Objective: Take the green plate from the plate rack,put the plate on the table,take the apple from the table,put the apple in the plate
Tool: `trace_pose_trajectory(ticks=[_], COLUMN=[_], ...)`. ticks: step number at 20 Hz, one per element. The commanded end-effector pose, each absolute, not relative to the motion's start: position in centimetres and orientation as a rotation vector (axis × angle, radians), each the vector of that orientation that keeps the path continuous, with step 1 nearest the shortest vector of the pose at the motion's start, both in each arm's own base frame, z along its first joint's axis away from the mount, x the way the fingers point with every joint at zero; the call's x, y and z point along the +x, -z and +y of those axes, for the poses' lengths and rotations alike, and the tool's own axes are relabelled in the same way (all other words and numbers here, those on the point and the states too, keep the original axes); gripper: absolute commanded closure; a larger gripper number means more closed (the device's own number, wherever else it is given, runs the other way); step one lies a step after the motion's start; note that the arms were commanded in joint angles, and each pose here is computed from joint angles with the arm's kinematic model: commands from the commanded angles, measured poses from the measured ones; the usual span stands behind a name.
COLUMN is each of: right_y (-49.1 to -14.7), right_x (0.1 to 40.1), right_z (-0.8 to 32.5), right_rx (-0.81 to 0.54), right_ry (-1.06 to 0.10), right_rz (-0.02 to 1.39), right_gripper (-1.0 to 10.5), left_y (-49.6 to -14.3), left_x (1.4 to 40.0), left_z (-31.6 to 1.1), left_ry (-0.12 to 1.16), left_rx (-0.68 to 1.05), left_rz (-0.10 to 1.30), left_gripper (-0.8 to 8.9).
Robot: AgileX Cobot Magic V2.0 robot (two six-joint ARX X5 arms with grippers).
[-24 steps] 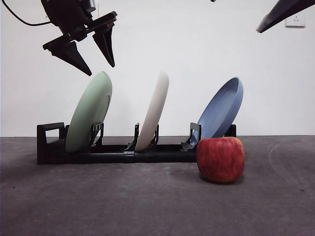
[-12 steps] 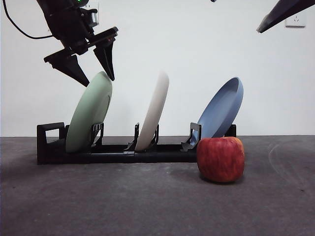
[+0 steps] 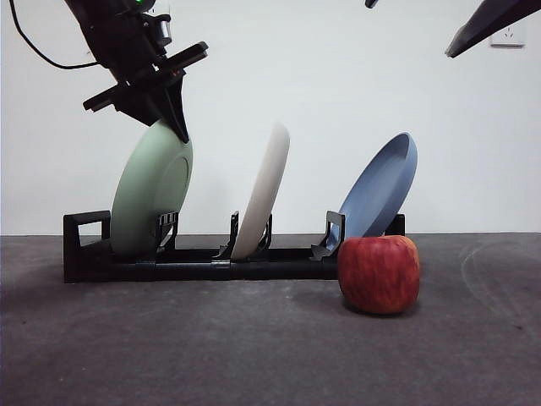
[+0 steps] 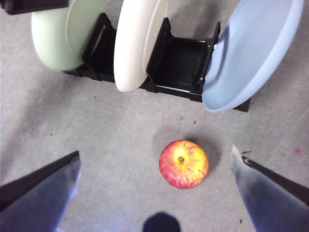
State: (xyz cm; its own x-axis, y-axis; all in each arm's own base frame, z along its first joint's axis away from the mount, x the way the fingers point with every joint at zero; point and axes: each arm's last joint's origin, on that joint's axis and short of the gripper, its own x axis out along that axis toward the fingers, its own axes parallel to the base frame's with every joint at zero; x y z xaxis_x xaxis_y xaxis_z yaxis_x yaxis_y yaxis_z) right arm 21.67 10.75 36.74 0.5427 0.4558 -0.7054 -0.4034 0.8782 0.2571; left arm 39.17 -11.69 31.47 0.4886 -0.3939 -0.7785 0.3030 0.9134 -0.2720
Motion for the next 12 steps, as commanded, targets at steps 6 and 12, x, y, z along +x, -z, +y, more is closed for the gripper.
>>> trace_pose_trajectory(ticks=[6,12], right_y=[-36.8,-36.8], right_x=[21.8,21.8], right_z=[10.8,10.8], right_rx=[0.071,0.070], right_ry=[-0.508,-0.508], right_rz=[0.854,0.852], right_gripper=[4.1,4.1], left_y=[-34.5,-43.2], left_x=[39.5,37.2], left_z=[-11.8,-11.6], left_ry=[0.502,0.538], left_rx=[-0.124,-0.115], left_rz=[0.885,0.719], left_gripper=[8.26,8.26])
